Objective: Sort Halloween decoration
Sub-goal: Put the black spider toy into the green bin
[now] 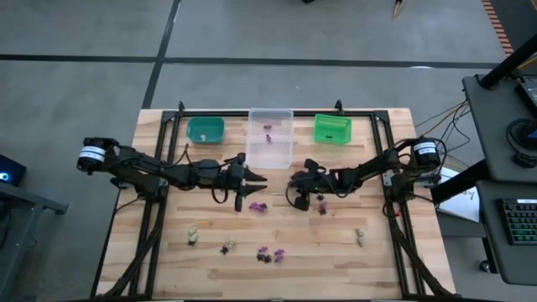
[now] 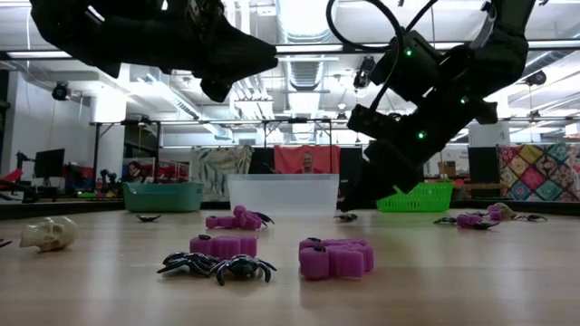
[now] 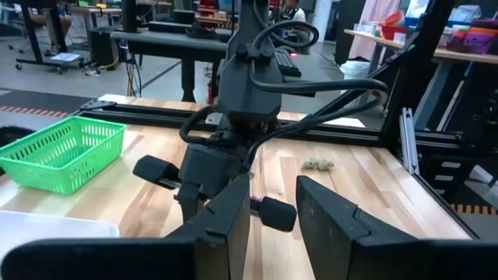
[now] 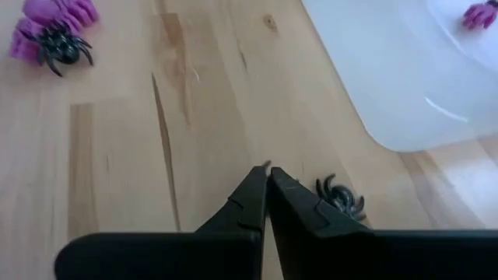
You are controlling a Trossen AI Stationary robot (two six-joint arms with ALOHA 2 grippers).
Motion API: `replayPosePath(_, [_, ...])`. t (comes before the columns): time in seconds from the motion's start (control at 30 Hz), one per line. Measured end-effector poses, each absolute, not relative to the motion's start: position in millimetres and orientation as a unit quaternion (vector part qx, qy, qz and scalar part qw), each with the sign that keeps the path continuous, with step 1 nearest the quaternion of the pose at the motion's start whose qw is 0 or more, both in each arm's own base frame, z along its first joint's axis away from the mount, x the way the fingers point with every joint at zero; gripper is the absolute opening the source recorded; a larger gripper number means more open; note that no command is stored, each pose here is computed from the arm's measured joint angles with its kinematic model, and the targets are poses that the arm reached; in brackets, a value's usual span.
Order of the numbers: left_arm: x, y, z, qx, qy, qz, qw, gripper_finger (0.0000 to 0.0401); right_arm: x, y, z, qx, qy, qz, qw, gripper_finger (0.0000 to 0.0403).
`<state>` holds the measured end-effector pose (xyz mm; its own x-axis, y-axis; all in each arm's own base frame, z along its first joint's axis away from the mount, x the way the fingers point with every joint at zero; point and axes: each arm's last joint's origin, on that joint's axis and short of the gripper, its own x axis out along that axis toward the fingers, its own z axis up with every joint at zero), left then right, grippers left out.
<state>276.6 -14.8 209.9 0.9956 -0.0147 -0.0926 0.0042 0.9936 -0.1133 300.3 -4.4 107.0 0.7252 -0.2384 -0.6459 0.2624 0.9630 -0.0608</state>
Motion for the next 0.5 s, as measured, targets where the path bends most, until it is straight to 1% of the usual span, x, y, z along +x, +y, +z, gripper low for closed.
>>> replayPosePath(0.2, [278.4, -14.9, 205.3, -0.057, 0.057, -0.004, 0.997, 0.0089, 298.8, -2.1, 105.4, 0.032, 0.354, -0.138, 0.925, 0.0009])
replayPosePath(0.5, [279.1, -15.7, 203.0, -0.059, 0.062, -0.005, 0.996, 0.0089, 301.7, 28.3, 110.2, 0.053, 0.346, -0.095, 0.932, 0.0009])
